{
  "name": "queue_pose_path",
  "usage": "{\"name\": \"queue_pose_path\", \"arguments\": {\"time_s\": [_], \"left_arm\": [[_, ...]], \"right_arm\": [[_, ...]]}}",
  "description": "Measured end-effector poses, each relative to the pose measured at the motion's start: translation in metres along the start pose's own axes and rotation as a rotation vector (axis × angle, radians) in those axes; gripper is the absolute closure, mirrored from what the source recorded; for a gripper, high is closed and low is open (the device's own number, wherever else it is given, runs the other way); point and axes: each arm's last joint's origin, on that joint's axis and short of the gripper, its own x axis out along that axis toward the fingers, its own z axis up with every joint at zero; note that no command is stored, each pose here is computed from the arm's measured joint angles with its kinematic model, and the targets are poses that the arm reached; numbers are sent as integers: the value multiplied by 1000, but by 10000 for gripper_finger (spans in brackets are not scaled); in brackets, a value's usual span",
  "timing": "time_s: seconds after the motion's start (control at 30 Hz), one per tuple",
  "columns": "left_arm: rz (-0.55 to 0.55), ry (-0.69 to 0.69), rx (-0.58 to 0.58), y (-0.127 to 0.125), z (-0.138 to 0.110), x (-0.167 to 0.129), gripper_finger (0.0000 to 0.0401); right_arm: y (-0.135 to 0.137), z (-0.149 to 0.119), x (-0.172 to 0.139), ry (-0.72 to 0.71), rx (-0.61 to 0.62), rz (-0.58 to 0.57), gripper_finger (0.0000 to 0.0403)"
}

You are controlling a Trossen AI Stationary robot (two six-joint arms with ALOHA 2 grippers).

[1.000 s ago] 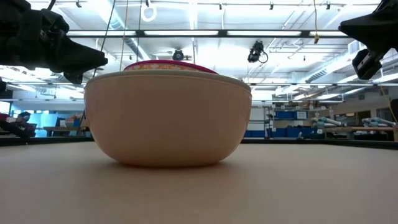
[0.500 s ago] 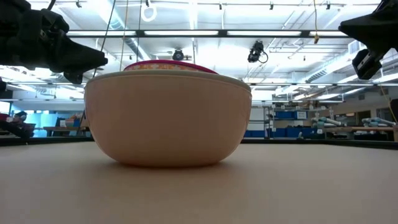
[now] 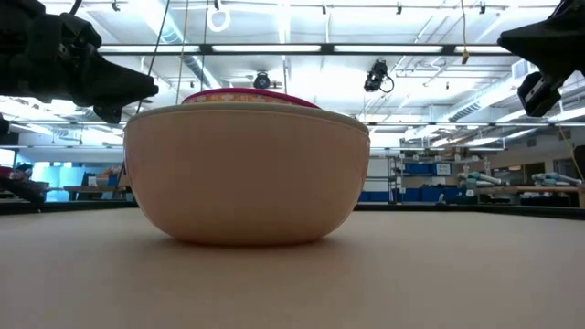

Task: Nest bowls inside each other
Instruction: Return to Home Position

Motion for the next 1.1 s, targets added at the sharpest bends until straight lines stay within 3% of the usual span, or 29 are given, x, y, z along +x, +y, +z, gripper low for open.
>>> {"name": "queue_pose_path", "arguments": {"time_s": [0.37,0.57,0.7,0.93,1.1], "left_arm": [[0,0,0,0,0,0,287],[0,0,0,0,0,0,287],[0,0,0,0,0,0,287],[0,0,0,0,0,0,287],[0,0,0,0,0,0,287]], "right_arm": [[-1,-1,0,1,-135,-20,376],[-4,-1,0,-16,-294,-113,374],[-4,0,0,-11,-382,-113,375],[0,-2,0,17,-327,22,374],[1,-2,0,21,-321,40,375]]}}
